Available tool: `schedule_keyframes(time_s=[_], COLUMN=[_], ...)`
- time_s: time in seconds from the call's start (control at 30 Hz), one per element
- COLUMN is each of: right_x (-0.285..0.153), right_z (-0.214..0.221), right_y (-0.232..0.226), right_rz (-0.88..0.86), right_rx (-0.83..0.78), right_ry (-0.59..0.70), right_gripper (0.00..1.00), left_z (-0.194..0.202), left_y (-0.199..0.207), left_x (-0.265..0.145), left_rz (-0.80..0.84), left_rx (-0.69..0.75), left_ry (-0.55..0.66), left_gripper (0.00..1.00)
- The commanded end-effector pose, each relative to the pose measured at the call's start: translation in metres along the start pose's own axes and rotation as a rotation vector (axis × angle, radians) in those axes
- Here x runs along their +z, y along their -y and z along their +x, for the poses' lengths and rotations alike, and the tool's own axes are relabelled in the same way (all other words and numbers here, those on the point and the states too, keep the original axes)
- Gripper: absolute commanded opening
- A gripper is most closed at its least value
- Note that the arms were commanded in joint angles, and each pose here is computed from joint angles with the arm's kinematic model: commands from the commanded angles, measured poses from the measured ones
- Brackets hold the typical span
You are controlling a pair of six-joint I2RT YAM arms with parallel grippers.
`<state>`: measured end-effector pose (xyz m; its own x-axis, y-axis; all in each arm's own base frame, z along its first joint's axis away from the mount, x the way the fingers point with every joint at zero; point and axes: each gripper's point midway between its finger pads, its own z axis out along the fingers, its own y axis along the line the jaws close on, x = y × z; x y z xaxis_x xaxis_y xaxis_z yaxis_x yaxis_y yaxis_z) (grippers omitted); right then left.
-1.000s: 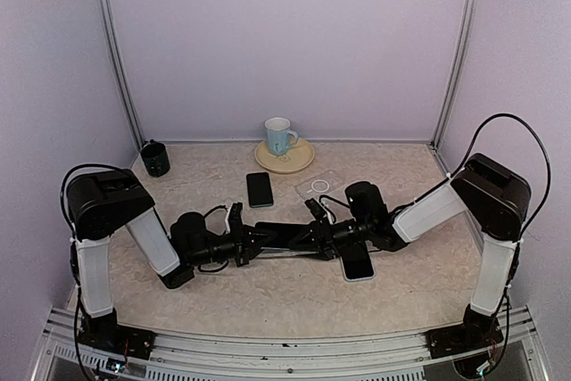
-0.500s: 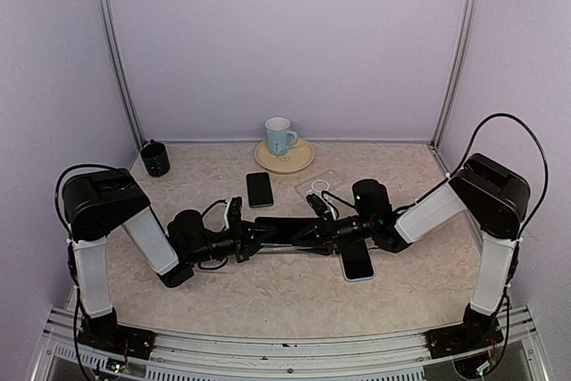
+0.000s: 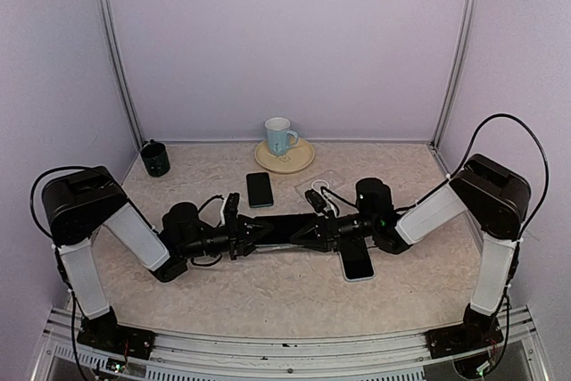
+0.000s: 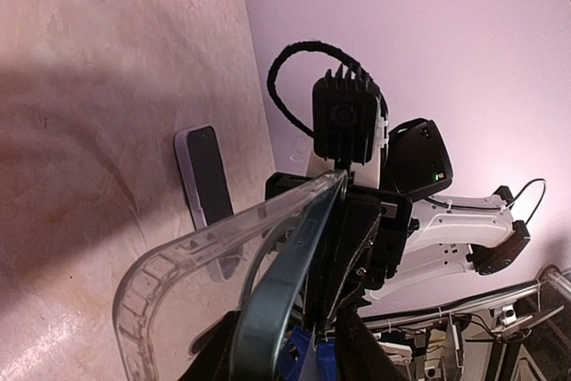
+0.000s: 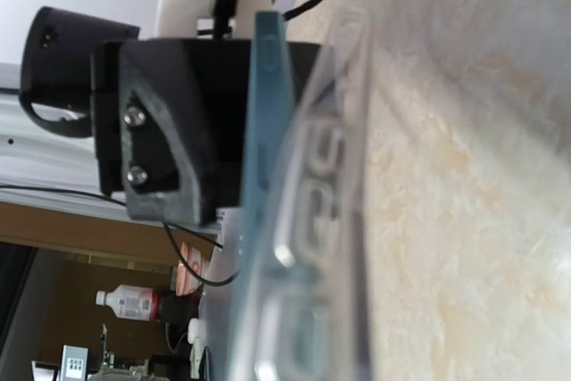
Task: Put the phone into the phone case
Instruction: Pass from the left arm to the right, then press the phone with the phone case.
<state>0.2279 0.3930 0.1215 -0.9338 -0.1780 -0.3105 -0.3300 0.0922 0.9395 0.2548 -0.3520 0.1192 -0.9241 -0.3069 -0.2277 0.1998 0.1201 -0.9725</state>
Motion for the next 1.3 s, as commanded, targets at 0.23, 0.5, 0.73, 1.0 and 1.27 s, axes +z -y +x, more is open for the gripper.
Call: schedule_keyframes(time_s=[0.23,0.5,0.73,1.0,1.27], right_x=[-0.016,-0.023,-0.029,-0.03,-0.027], right_z=[-0.014,-0.014,-0.01,-0.006,-0.001], right_y=[-0.046,-0.067,-0.091,-0.093,-0.099], right_rz=[-0.099,-0.103,-0.137,-0.13,-0.159], right_rx=[-0.182,-0.292,-0.4,-0.429,-0.455], right_ry=[0.033,0.018,-0.006,-0.021,-0.046], right_gripper=[0.0,0.0,0.0,0.0,0.0], left_z=[-0.021,-0.044,-0.042,-0.025,-0.006], left_y=[-0.008,0.003,0.027,0.069,0.078], left_x=[-0.019,-0.039,-0.034,-0.019,-0.003], left_rz=[-0.229,-0.313,-0.213,-0.023,0.088], left_rx=[0.141,0.246,0.302,0.358,0.334], left_ry=[0.03,0.085,0.061,-0.012,-0.097], left_gripper=[0.44,0.53,0.61,0.64,0.61])
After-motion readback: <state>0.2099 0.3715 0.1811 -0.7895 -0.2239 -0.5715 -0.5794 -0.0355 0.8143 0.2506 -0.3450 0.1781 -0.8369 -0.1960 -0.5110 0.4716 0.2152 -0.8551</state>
